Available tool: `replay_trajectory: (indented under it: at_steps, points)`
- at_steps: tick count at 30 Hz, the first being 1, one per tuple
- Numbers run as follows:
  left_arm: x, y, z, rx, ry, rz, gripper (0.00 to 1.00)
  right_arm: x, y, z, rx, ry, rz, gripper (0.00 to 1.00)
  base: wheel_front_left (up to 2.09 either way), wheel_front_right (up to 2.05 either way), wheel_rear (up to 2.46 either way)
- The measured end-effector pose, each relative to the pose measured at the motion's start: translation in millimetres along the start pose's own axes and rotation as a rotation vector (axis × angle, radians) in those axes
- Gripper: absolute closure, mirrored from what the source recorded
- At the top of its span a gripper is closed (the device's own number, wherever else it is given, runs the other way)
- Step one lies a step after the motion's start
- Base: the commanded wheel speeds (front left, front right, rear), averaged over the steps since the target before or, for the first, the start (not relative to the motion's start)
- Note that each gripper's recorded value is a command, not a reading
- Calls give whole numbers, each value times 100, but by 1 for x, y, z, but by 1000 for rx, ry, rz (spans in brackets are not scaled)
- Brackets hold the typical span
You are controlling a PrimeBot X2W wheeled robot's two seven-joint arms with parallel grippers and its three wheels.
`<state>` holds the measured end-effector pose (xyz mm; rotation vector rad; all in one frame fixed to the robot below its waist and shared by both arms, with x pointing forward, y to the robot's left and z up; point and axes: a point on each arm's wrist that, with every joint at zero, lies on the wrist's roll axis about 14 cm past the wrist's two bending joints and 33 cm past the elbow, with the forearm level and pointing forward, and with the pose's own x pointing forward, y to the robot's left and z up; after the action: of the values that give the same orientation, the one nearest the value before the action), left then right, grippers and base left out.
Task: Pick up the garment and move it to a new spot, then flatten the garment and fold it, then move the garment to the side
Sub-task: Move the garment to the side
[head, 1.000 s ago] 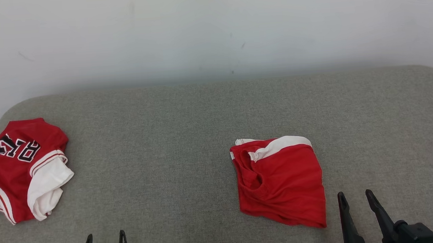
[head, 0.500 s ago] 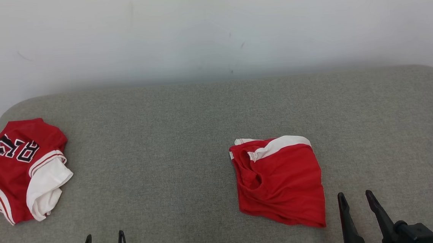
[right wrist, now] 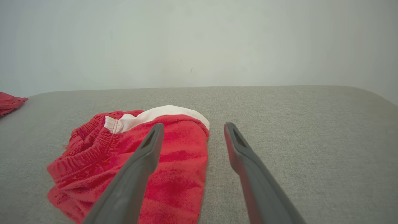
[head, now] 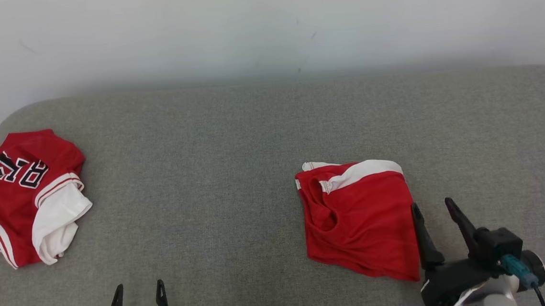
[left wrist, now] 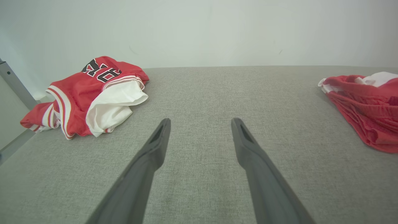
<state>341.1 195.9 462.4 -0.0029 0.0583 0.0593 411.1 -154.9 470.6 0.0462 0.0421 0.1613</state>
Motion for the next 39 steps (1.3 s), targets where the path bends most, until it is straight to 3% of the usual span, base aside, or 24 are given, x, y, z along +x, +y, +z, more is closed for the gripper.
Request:
replay_trajectory:
  at_steps: [6, 10, 14, 19, 20, 21, 27, 39]
  points:
    - [9, 0, -4, -4, 16, -1, 0, 27, -12, -32, -22, 120, -3, 0, 0, 0, 0]
    - [11, 5, -8, -3, 30, 15, 0, 39, -3, -51, -16, 187, 30, 0, 0, 0, 0]
    - [10, 9, -12, -3, 43, 30, 0, 35, 3, -83, -1, 293, 45, 0, 0, 0, 0]
    - [13, 8, -11, -4, 39, 30, 0, 39, 9, -90, 7, 328, 54, 0, 0, 0, 0]
    - [14, 7, -10, -4, 36, 29, 0, 40, 10, -90, 7, 329, 59, 67, 0, 0, 0]
    - [15, 7, -9, -4, 34, 28, 0, 41, 11, -89, 10, 326, 62, 100, 0, 0, 0]
    - [17, 6, -8, -8, 29, 25, 0, 49, 4, -78, -29, 300, 70, 100, 0, 0, 0]
    - [54, -16, -3, -21, 2, -49, 0, 107, -68, -36, -377, 258, 99, 100, 0, 0, 0]
